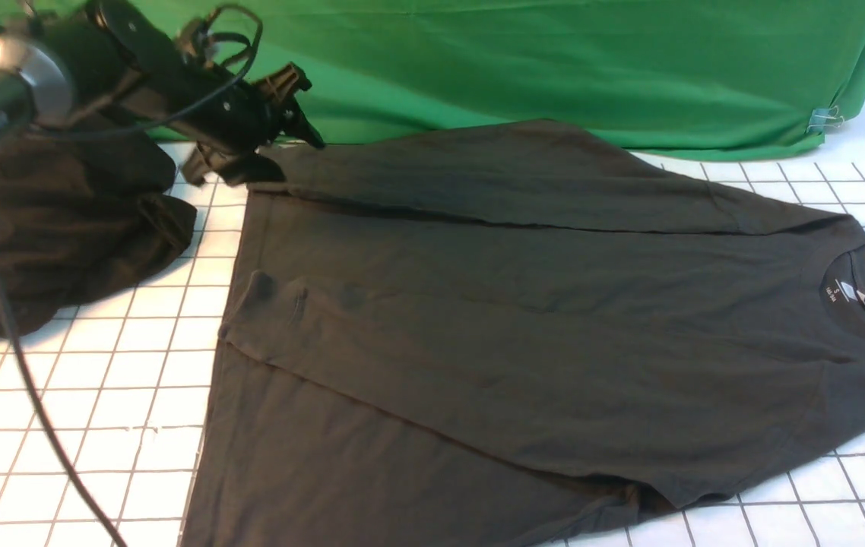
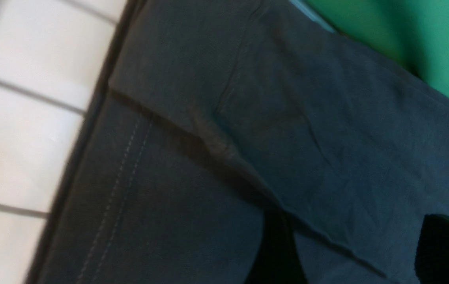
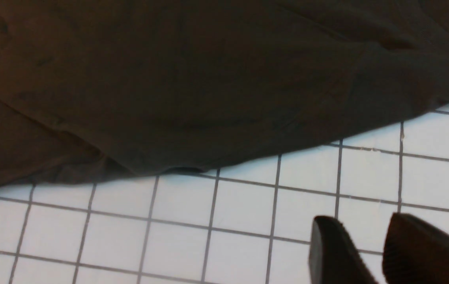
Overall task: Fold a long-sleeved shirt over a white checkered tablecloth.
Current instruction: 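Grab the top left corner of the dark shirt with the left gripper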
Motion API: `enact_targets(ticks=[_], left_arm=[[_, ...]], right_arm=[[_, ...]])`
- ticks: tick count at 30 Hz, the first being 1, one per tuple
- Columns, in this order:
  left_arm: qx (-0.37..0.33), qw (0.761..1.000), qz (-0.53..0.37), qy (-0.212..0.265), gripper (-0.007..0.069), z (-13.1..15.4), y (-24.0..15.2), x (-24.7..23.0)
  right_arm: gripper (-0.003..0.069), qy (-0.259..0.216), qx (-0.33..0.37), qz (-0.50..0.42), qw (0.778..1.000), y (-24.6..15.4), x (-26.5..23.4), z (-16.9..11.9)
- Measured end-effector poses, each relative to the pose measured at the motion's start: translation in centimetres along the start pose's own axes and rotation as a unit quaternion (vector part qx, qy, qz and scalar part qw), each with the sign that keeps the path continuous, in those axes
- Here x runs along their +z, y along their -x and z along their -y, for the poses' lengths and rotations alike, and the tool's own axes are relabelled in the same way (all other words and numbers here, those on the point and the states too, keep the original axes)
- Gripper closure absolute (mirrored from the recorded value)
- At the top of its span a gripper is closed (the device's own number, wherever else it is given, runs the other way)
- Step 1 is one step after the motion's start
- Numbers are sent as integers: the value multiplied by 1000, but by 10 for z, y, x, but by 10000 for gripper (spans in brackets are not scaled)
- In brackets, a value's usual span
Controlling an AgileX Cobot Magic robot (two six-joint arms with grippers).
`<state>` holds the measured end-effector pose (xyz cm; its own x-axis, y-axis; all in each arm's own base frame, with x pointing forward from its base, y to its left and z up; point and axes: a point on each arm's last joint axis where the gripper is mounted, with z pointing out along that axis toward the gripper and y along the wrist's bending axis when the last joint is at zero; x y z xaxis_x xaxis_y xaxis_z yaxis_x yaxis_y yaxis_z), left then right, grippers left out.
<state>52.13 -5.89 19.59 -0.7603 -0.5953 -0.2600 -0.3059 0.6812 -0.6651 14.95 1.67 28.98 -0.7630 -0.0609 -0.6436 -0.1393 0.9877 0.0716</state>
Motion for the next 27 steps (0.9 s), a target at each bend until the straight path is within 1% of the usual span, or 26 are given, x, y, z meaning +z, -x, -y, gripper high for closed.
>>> enact_targets(ticks=[2,4,8,11,15,18,19,22,25,27], left_arm=[[-17,1000,-8,-4,205,-4,1,5],[-55,998,-25,1,226,-18,0,20],[-93,996,-6,0,240,-24,3,28],[-105,994,20,-10,243,-22,8,28],[-108,994,29,-11,243,-25,10,31],[-127,992,24,-7,243,-31,8,38],[-148,989,20,-11,245,-34,9,40],[-170,985,17,-18,246,-36,10,42],[-174,984,25,-22,265,-37,12,42],[-175,983,41,-25,305,-38,15,43]], right_arm=[[460,0,0,1,1000,0,0,0],[460,0,0,2,1000,0,0,0],[456,0,0,3,1000,1,0,0],[447,-1,0,5,1000,1,0,0],[440,-3,0,22,1000,4,0,1],[438,-5,0,33,999,6,0,1],[438,-6,0,39,999,7,0,1],[437,-6,0,39,999,7,0,1],[431,-6,0,39,999,7,0,1],[429,-6,0,39,999,7,0,1]])
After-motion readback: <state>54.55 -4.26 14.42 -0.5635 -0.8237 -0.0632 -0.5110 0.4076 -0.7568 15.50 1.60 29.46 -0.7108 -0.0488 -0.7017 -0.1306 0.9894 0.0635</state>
